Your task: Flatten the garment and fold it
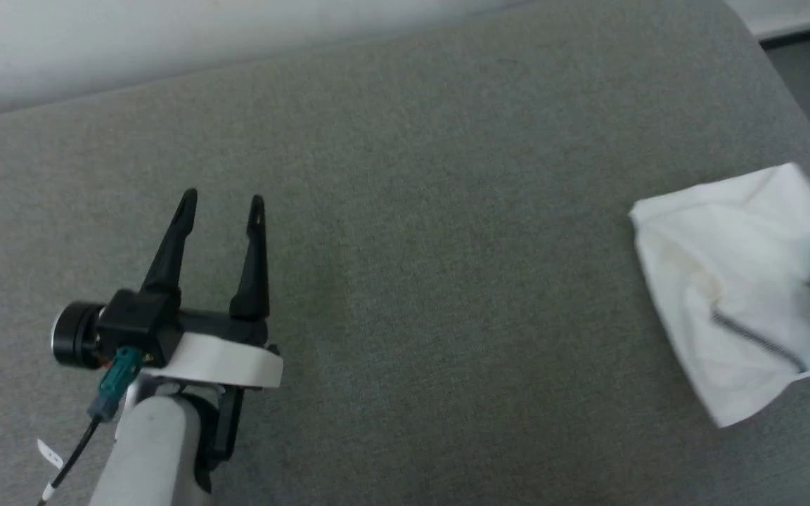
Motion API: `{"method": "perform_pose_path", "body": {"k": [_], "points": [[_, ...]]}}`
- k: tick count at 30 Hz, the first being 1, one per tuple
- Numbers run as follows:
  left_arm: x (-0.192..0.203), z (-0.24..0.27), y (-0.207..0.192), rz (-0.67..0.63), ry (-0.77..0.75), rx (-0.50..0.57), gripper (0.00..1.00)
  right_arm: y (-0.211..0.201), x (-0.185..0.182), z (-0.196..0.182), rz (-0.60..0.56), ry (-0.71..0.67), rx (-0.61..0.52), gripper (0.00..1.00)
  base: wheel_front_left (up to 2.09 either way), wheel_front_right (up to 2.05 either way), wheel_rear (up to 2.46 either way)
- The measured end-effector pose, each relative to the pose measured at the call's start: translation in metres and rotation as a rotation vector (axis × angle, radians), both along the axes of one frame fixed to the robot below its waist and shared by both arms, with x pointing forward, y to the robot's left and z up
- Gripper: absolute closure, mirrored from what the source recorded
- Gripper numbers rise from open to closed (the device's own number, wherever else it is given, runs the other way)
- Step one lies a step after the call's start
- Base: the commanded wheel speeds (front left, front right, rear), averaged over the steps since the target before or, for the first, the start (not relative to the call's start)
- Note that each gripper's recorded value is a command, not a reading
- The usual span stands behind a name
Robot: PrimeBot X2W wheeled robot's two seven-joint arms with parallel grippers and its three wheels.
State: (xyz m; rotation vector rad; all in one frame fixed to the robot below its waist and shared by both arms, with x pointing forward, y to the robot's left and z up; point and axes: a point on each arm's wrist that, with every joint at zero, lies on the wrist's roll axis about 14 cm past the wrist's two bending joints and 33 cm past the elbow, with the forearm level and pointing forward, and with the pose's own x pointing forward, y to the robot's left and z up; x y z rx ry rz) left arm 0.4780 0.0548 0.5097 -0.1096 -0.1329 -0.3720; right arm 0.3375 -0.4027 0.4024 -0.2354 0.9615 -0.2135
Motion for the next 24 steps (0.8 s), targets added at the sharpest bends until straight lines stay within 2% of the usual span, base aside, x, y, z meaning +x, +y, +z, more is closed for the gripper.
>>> {"method": "perform_pose_path", "body": {"k": [3,9,10,11,17,24], "points": [[0.011,-0.013,-0.011,-0.032,0.017,-0.005,0.0,-0.032,0.0,-0.002,-0.072,-0.003,-0.055,1.0,0.0,0.0,0.0],[0.025,-0.045,-0.019,-0.058,0.074,-0.011,0.0,-0.072,0.02,0.007,-0.124,-0.129,-0.165,1.0,0.0,0.0,0.0],[0.026,-0.05,-0.02,-0.06,0.084,-0.012,0.0,-0.076,0.021,0.005,-0.147,-0.14,-0.164,0.67,0.0,0.0,0.0],[0.026,-0.056,-0.02,-0.06,0.096,-0.011,0.0,-0.077,0.019,-0.001,-0.167,-0.141,-0.157,0.0,0.0,0.0,0.0],[0.025,-0.067,-0.014,-0.041,0.122,-0.007,0.0,-0.075,0.005,-0.028,-0.206,-0.119,-0.145,0.0,0.0,0.0,0.0],[0.012,-0.051,-0.008,-0.014,0.112,-0.014,0.0,-0.096,-0.014,0.003,-0.199,-0.262,-0.233,0.0,0.0,0.0,0.0]]}}
